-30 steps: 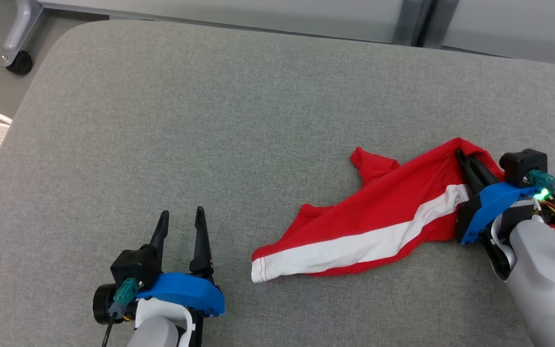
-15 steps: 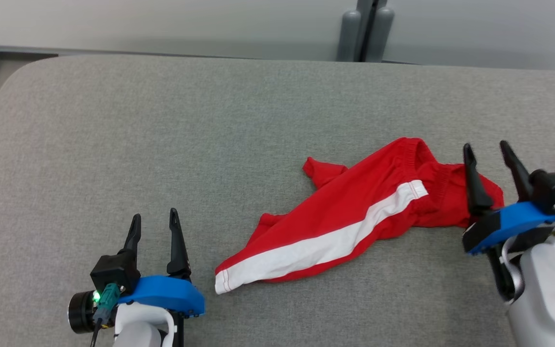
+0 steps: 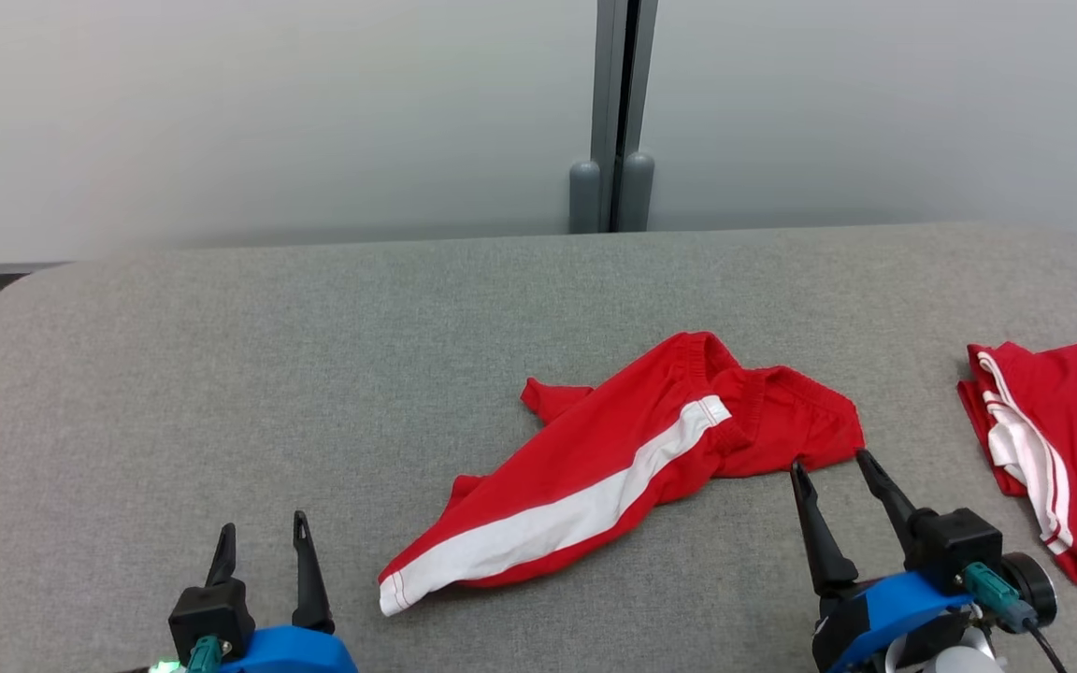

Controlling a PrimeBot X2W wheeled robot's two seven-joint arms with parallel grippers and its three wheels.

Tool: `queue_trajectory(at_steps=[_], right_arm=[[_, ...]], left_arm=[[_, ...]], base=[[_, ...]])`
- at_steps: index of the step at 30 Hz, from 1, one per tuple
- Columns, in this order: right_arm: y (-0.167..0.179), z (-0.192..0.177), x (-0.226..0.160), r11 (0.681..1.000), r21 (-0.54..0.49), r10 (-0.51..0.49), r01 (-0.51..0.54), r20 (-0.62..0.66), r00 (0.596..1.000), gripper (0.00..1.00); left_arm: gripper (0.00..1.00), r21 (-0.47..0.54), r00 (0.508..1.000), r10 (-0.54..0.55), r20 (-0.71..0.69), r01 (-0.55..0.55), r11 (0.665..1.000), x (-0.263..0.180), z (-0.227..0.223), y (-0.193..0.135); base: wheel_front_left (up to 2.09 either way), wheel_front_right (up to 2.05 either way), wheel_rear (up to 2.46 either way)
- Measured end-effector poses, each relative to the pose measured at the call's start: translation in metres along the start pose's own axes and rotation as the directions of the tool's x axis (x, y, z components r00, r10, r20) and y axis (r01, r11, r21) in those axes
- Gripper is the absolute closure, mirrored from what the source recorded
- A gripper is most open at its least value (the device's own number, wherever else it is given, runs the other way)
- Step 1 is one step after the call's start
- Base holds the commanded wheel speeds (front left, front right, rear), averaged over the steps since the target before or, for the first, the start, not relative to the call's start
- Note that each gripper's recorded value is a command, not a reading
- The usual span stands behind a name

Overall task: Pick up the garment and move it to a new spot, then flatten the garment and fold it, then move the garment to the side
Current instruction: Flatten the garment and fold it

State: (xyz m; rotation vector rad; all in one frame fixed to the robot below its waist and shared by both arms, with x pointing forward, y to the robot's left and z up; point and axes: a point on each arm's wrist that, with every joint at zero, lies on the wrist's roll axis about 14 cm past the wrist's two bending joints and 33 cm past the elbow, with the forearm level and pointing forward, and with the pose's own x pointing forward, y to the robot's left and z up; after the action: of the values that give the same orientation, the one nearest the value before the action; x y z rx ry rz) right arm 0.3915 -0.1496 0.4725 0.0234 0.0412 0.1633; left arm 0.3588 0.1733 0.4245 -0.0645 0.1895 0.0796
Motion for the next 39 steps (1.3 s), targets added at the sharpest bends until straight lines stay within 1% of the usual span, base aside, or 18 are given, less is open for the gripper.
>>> queue_trajectory(at_steps=[1,2,6,9,11,15,17,21,23,24,29,32,36,39], right_arm=[[0.0,-0.001,-0.004,1.0,0.001,-0.004,0.004,-0.003,1.0,0.0],[0.009,-0.003,-0.012,1.0,0.028,0.012,-0.012,-0.007,1.0,0.0],[0.011,-0.004,-0.011,0.999,0.03,0.018,-0.018,-0.011,1.0,0.0],[0.012,-0.005,-0.009,0.999,0.04,0.021,-0.02,-0.014,1.0,0.0],[0.014,-0.007,-0.007,0.999,0.048,0.027,-0.026,-0.02,0.999,0.0],[0.019,-0.013,-0.005,0.998,0.058,0.041,-0.039,-0.035,0.999,0.0],[0.021,-0.015,-0.004,0.997,0.059,0.048,-0.045,-0.042,0.998,0.0],[0.025,-0.017,-0.002,0.996,0.064,0.059,-0.056,-0.048,0.997,0.0],[0.028,-0.018,-0.001,0.996,0.067,0.067,-0.064,-0.051,0.996,0.0],[0.03,-0.019,0.0,0.995,0.067,0.072,-0.069,-0.054,0.996,0.0],[0.034,-0.022,0.002,0.994,0.068,0.088,-0.084,-0.063,0.994,0.0],[0.036,-0.023,0.002,0.994,0.069,0.091,-0.087,-0.065,0.994,0.0],[0.036,-0.024,0.002,0.994,0.07,0.092,-0.088,-0.069,0.993,0.0],[0.036,-0.025,0.003,0.994,0.071,0.093,-0.088,-0.07,0.993,0.0]], left_arm=[[0.0,0.002,1.0,-0.003,0.001,0.003,1.0,-0.002,0.0,0.0],[0.0,-0.006,1.0,-0.029,-0.002,0.029,1.0,-0.013,-0.003,-0.001],[0.0,-0.016,0.999,-0.039,-0.005,0.039,0.999,-0.013,-0.004,-0.003],[0.0,-0.067,0.996,-0.084,-0.011,0.083,0.994,-0.014,-0.006,-0.012],[0.0,-0.119,0.992,-0.124,-0.014,0.121,0.986,-0.015,-0.007,-0.021],[0.0,-0.226,0.981,-0.193,-0.03,0.181,0.957,-0.021,-0.014,-0.037],[0.0,-0.287,0.974,-0.216,-0.061,0.19,0.939,-0.027,-0.024,-0.044],[0.0,-0.376,0.959,-0.263,-0.105,0.206,0.903,-0.035,-0.039,-0.059],[0.0,-0.39,0.955,-0.279,-0.104,0.219,0.894,-0.034,-0.039,-0.064],[0.0,-0.408,0.951,-0.291,-0.104,0.226,0.884,-0.034,-0.038,-0.068],[0.0,-0.441,0.944,-0.303,-0.132,0.218,0.871,-0.035,-0.046,-0.073],[0.0,-0.475,0.939,-0.317,-0.134,0.22,0.852,-0.036,-0.046,-0.079],[0.0,-0.519,0.922,-0.362,-0.136,0.245,0.819,-0.042,-0.047,-0.096],[0.0,-0.53,0.921,-0.368,-0.128,0.25,0.811,-0.04,-0.044,-0.098]], base=[[0.0,0.0,0.0],[0.0,0.0,0.0],[0.0,0.0,0.0],[0.0,0.0,0.0],[0.0,0.0,0.0],[0.0,0.0,0.0],[0.0,0.0,0.0],[0.0,0.0,0.0],[0.0,0.0,0.0],[0.0,0.0,0.0],[0.0,0.0,0.0],[0.0,0.0,0.0],[0.0,0.0,0.0],[0.0,0.0,0.0]])
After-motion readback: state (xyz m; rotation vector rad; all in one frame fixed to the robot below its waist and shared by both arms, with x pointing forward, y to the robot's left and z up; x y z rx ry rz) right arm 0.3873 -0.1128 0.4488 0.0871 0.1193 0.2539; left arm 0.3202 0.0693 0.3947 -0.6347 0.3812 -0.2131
